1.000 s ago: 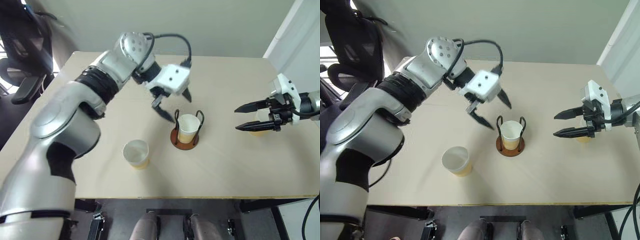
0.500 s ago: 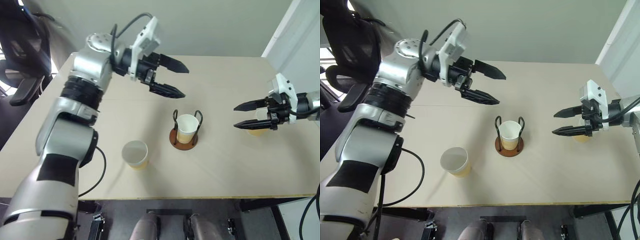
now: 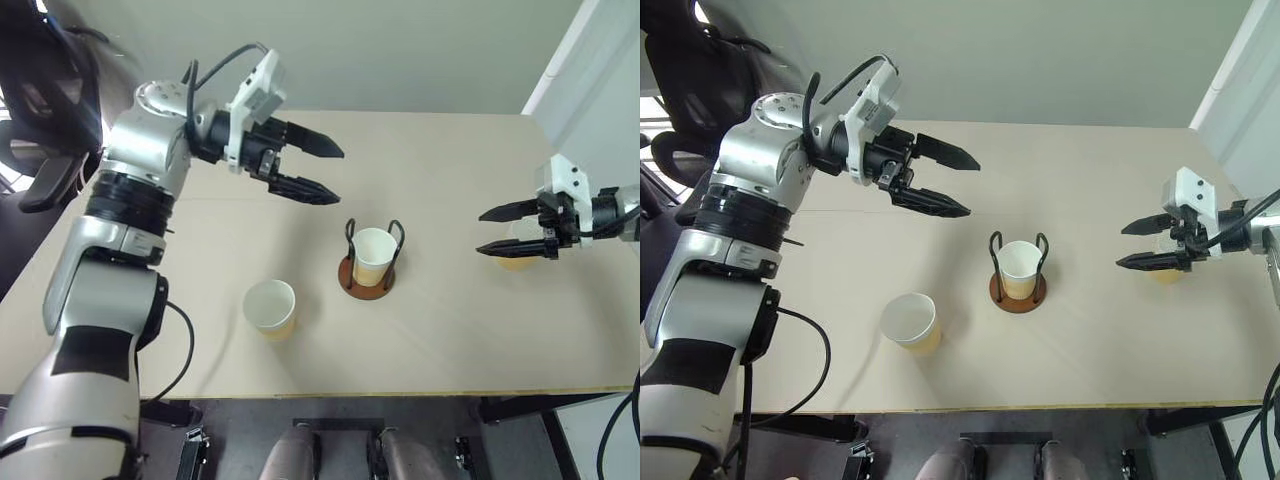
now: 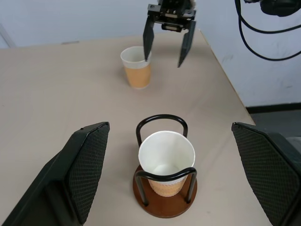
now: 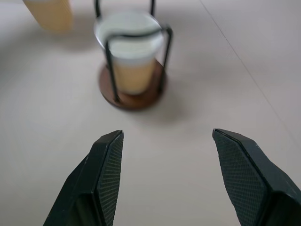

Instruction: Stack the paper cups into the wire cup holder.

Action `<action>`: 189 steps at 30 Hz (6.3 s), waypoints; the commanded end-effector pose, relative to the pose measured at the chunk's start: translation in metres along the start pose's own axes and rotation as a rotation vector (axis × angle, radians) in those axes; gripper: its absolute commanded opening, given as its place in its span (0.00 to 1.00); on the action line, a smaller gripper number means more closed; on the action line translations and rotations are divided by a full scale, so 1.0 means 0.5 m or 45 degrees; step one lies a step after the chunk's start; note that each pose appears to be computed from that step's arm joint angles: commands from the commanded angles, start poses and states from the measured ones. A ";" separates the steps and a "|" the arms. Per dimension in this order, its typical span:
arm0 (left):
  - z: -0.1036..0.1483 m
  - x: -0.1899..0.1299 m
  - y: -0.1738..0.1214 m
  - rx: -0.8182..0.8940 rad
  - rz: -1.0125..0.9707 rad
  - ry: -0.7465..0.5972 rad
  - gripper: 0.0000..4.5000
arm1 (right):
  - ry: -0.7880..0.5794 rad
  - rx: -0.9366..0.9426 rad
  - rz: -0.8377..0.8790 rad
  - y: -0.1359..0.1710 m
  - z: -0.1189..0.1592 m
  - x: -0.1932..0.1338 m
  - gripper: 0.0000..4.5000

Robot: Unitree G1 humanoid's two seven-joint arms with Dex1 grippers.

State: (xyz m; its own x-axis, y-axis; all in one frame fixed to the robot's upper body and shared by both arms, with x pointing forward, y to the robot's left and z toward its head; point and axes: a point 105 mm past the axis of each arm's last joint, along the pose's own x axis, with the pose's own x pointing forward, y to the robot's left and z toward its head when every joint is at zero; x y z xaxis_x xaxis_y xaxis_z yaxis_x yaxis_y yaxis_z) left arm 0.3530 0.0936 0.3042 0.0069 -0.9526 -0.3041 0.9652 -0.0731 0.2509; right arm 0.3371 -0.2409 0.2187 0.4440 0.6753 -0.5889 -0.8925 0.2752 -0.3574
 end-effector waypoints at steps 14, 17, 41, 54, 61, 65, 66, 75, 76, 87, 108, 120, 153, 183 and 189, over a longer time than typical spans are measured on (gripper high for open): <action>0.004 0.006 -0.044 0.191 -0.067 -0.047 0.99 | 0.287 -0.108 -0.066 -0.037 -0.096 -0.055 0.68; 0.003 0.006 -0.048 0.234 -0.073 -0.043 0.99 | 0.318 -0.127 -0.071 -0.040 -0.104 -0.054 0.68; -0.008 0.002 -0.050 0.244 -0.062 -0.066 1.00 | 0.564 -0.334 -0.030 -0.054 -0.154 -0.012 0.50; -0.045 -0.010 -0.058 0.206 -0.073 0.023 1.00 | 0.599 -0.385 0.069 -0.051 -0.133 -0.020 0.01; -0.074 -0.041 -0.066 0.115 -0.074 0.070 1.00 | 0.559 -0.580 0.178 -0.030 -0.055 -0.022 0.01; -0.080 -0.044 -0.062 0.117 -0.066 0.057 1.00 | 0.504 -0.645 0.202 -0.014 -0.007 -0.010 0.01; -0.081 -0.045 -0.062 0.134 -0.062 0.042 1.00 | 0.476 -0.659 0.197 -0.011 0.012 -0.006 0.01; -0.103 -0.056 -0.055 0.178 -0.017 0.019 1.00 | 0.381 -0.769 0.167 0.002 0.118 -0.001 0.01; -0.104 -0.056 -0.054 0.180 -0.015 0.019 1.00 | 0.374 -0.777 0.163 0.002 0.127 -0.002 0.01; -0.135 -0.067 -0.042 0.184 0.035 0.054 1.00 | 0.214 -0.824 0.184 0.015 0.228 0.040 0.01; -0.161 -0.053 -0.032 0.191 0.015 0.129 1.00 | 0.063 -0.856 0.229 0.063 0.317 0.090 0.01; -0.172 -0.042 -0.027 0.203 0.007 0.138 1.00 | 0.042 -0.840 0.249 0.082 0.334 0.086 0.01; -0.169 -0.046 -0.028 0.213 0.005 0.152 1.00 | -0.106 -0.828 0.308 0.121 0.380 0.144 0.01; -0.167 -0.051 -0.038 0.198 -0.013 0.156 1.00 | -0.050 -0.839 0.376 0.137 0.342 0.183 0.01; -0.169 -0.050 -0.040 0.192 -0.019 0.155 1.00 | -0.025 -0.864 0.403 0.147 0.331 0.192 0.01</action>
State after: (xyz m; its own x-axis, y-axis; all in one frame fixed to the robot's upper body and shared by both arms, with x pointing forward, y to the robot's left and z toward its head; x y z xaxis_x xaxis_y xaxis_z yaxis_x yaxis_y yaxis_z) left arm 0.3615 0.1429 0.2236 0.0681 -0.9100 -0.4090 0.9230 -0.0982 0.3722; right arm 0.3046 -0.0429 0.2524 0.1493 0.6777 -0.7201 -0.7620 -0.3852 -0.5206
